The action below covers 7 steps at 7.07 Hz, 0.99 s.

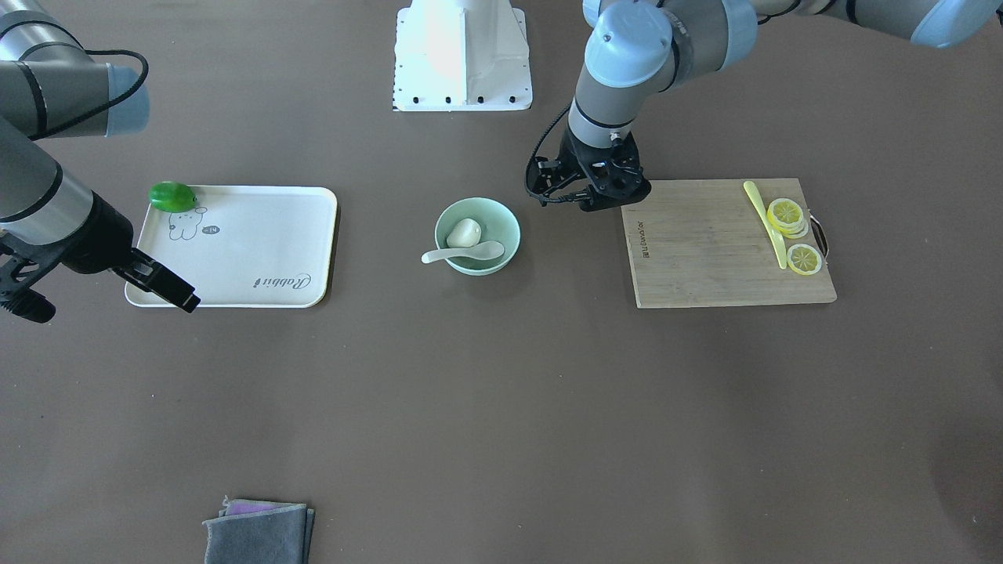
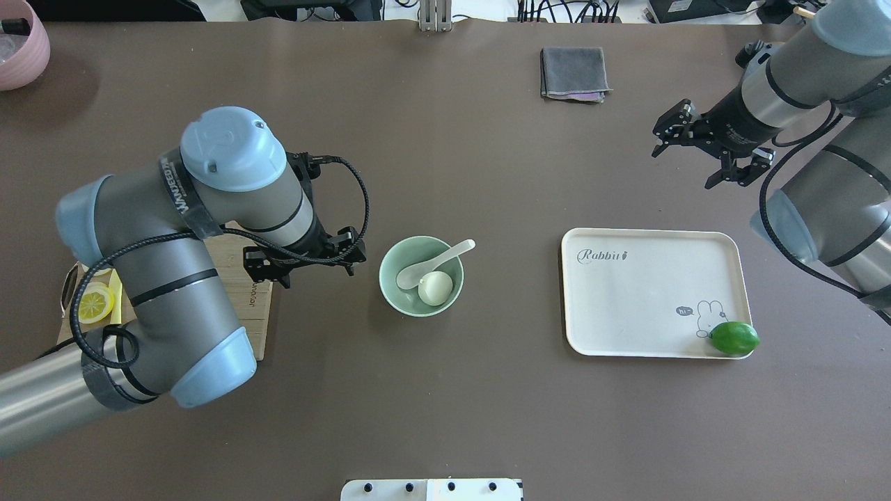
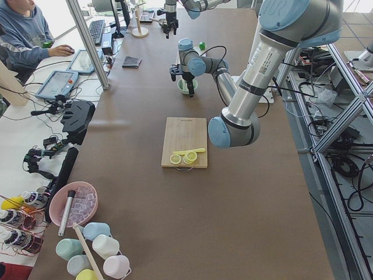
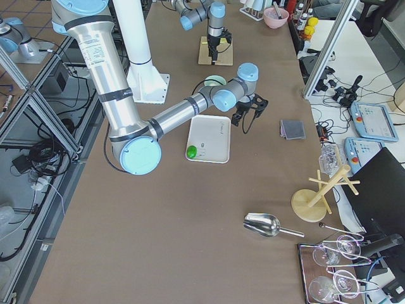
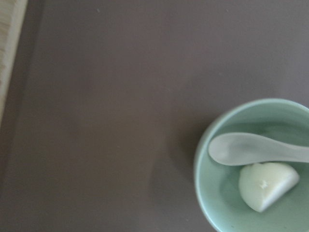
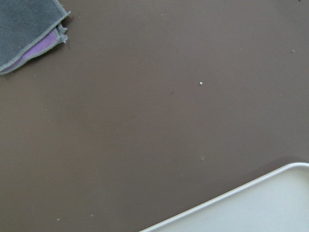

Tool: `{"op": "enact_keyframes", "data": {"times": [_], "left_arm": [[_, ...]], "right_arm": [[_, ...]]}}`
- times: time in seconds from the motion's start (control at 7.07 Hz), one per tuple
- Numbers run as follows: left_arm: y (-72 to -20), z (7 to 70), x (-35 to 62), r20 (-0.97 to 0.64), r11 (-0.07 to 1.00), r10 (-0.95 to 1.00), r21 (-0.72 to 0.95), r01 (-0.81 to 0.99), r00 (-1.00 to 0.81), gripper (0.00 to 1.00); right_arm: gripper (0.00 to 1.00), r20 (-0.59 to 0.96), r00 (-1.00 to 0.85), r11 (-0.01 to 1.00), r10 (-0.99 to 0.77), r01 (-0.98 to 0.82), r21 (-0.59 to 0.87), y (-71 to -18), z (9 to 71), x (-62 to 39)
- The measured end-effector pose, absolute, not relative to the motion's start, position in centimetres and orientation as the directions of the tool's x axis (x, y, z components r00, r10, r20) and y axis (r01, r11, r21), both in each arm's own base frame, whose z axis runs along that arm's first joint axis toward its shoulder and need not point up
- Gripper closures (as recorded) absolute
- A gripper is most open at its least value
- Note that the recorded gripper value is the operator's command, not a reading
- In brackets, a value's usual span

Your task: Put spoon and bun in bowl

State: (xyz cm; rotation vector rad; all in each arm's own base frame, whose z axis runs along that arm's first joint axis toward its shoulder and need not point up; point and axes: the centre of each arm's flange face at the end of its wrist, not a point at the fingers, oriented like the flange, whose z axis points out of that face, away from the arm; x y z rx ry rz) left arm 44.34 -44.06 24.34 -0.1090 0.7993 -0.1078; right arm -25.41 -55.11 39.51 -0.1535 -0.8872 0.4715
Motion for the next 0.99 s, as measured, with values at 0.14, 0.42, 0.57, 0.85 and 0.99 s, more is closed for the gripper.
{"op": "enact_keyframes", "data": {"times": [0.14,0.42,0.57,0.85,0.99], "left_arm": [[-46.8,27.4,40.3,-0.692,0.996,-0.049,-0.083,-0.012,0.721,0.02],[-51.0,33.8,31.7,-0.677,0.994,0.066,-0.018,-0.106,0.733,0.02],[-52.3,37.0,27.7,-0.662,0.991,0.11,0.011,-0.137,0.741,0.02],[-55.0,44.4,19.2,-0.645,0.973,0.207,0.058,-0.222,0.736,0.02],[-56.2,47.4,15.4,-0.649,0.971,0.212,0.056,-0.232,0.731,0.02]], "right_arm": [[0.0,0.711,0.606,0.933,0.356,-0.27,-0.237,-55.4,41.7,-23.2],[0.0,0.669,0.728,0.989,0.15,-0.104,-0.109,-56.6,45.4,-18.2],[0.0,0.653,0.751,0.995,0.092,-0.051,-0.081,-57.1,47.2,-15.6],[0.0,0.641,0.767,0.999,0.032,0.002,-0.052,-56.7,51.9,-9.5],[0.0,0.636,0.772,0.999,0.007,0.025,-0.042,-55.6,54.4,-6.5]]}}
